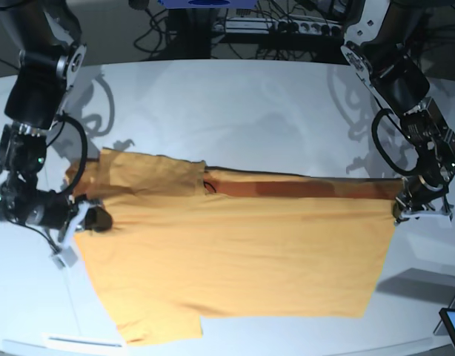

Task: Fold the T-shirt properly
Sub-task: 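Lower the held collar edge onto the shirt body and open both grippers, then lower both grippers onto the folded collar edge and pinch it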

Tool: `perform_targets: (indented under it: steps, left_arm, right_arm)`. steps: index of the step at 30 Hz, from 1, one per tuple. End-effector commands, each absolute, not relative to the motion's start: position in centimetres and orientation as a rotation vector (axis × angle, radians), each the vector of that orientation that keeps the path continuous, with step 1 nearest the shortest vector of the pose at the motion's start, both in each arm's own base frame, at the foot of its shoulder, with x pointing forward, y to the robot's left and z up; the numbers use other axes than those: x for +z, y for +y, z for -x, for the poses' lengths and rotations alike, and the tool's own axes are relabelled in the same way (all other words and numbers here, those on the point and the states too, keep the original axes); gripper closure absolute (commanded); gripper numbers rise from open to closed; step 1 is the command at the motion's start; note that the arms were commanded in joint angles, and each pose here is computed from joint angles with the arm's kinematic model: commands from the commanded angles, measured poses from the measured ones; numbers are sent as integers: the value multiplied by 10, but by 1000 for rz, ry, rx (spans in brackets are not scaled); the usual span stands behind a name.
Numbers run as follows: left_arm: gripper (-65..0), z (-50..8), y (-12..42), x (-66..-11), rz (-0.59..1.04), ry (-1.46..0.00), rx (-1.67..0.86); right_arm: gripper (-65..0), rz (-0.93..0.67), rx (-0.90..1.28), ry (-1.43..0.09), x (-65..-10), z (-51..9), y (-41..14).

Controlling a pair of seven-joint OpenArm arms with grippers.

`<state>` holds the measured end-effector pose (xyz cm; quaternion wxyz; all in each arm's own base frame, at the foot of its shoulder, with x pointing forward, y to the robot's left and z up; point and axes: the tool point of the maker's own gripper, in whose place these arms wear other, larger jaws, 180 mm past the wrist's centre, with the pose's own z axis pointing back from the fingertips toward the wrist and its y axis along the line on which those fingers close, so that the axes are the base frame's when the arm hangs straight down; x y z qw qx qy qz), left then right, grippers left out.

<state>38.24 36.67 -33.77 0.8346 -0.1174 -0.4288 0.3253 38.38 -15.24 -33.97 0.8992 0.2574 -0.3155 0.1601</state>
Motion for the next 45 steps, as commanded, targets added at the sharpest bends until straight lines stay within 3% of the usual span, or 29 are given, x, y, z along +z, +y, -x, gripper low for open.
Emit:
perform_targets:
  steps: [1, 7, 9, 13, 16, 18, 22, 24, 26, 31, 45]
  left_arm:
    - [0, -394, 382, -309, 229, -995, 684]
    - [-10, -408, 378, -307, 218, -965, 624]
    - [-49, -415, 374, -311, 231, -941, 616]
    - [-186, -416, 375, -322, 247, -906, 639]
    - [-242, -418, 377, -321, 239, -923, 638]
    - [-277, -419, 378, -319, 235, -939, 641]
    - [-370, -420, 378, -318, 235, -946, 641]
    - [-393, -420, 378, -318, 235, -946, 641]
    - [-396, -422, 381, -314, 231, -969, 646]
    - [-433, -426, 390, -304, 205, -1043, 659]
    - [-435, -443, 404, -255, 186, -1156, 638]
  right_arm:
    - [-3, -525, 361, -721, -320, -400, -152]
    - [-3, -575, 372, -679, -341, -402, -134]
    - [-4, -587, 363, -664, -347, -402, -132]
    - [-7, -591, 374, -668, -347, -403, -127]
    - [-19, -593, 374, -686, -342, -408, -127]
    - [-74, -592, 376, -695, -340, -409, -127]
    - [-287, -599, 367, -737, -332, -416, -126]
    - [-399, -604, 361, -758, -330, -418, -126]
    - [-451, -603, 358, -768, -328, -420, -127]
    - [-458, -572, 364, -807, -319, -428, -140]
    - [-458, -478, 369, -825, -311, -430, -181]
